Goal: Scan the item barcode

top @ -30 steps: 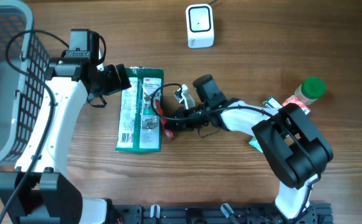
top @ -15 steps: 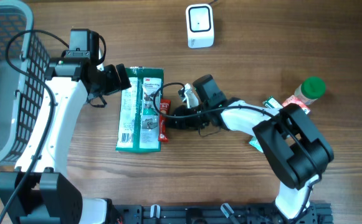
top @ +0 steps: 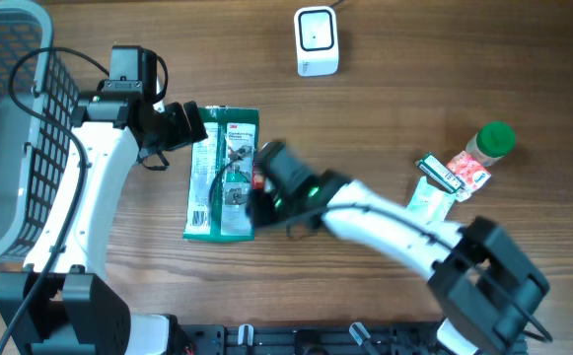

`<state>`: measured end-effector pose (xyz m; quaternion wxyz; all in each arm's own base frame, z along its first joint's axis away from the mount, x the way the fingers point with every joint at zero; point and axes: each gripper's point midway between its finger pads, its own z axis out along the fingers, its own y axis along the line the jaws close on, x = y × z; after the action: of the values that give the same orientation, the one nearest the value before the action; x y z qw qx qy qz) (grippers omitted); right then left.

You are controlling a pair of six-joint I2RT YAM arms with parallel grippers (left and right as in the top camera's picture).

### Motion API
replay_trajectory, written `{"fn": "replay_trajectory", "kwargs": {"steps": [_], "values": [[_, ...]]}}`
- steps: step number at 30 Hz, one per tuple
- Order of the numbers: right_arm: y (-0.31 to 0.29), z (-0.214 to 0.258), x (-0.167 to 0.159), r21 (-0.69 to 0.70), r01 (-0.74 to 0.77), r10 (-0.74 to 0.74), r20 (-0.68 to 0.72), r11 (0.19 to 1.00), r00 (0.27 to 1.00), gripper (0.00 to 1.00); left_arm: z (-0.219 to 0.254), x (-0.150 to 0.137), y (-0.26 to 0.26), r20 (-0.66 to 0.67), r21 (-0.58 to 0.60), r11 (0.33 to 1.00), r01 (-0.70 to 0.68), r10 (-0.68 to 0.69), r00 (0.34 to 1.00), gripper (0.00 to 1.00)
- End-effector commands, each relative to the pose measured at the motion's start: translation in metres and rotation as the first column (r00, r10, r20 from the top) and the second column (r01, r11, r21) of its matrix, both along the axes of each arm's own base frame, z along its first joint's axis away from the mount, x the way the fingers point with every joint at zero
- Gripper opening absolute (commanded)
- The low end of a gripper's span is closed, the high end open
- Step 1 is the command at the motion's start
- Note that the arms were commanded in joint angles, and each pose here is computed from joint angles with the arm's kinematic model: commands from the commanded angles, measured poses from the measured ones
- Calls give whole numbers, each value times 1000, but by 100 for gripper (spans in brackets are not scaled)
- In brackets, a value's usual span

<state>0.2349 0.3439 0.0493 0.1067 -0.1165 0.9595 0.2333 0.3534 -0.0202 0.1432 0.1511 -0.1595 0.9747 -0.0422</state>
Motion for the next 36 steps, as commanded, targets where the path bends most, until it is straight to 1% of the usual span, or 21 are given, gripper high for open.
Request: {"fn": "replay_trajectory", "kwargs": {"steps": [1,3,6,8,14,18,20,21,23,25,26,28,30,32,36], "values": [[-13,-18,15,-157,125,-99,162,980,982,46,2,2,1,8,17,1000,13,-13,1000,100],[-12,-22,14,-170,125,-95,176,977,980,46,2,2,1,8,17,1000,13,-13,1000,100],[-11,-31,15,-180,124,-94,168,976,981,42,2,2,1,8,17,1000,13,-13,1000,100],[-11,-37,15,-187,127,-97,162,974,982,41,2,2,1,8,17,1000,13,-13,1000,100],[-3,-48,9,-168,91,-71,124,982,990,37,2,2,1,8,17,1000,13,-13,1000,100],[-2,-48,11,-160,94,-75,123,983,990,17,2,2,1,8,17,1000,13,-13,1000,100],[-3,-44,17,-150,106,-87,129,983,988,5,2,2,1,8,17,1000,13,-13,1000,100],[-5,-39,20,-140,114,-96,126,984,987,4,2,2,1,8,17,1000,13,-13,1000,100],[-11,-21,26,-97,129,-119,104,987,987,4,2,2,1,8,17,1000,13,-13,1000,100],[-17,6,32,-19,99,-98,74,995,992,4,2,2,1,8,17,1000,13,-13,1000,100],[-19,32,37,77,48,-52,56,996,997,4,2,2,1,8,17,1000,13,-13,1000,100],[-19,63,41,212,-28,18,49,977,999,4,2,2,1,8,17,1000,13,-13,1000,100],[-17,87,39,338,-123,112,52,933,992,4,2,2,1,8,17,1000,13,-13,1000,100],[-16,99,34,424,-177,179,37,888,983,4,2,2,1,8,17,1000,13,-13,1000,100],[-13,80,29,440,-195,214,7,876,977,4,2,2,1,8,17,1000,13,-13,1000,100]]}}
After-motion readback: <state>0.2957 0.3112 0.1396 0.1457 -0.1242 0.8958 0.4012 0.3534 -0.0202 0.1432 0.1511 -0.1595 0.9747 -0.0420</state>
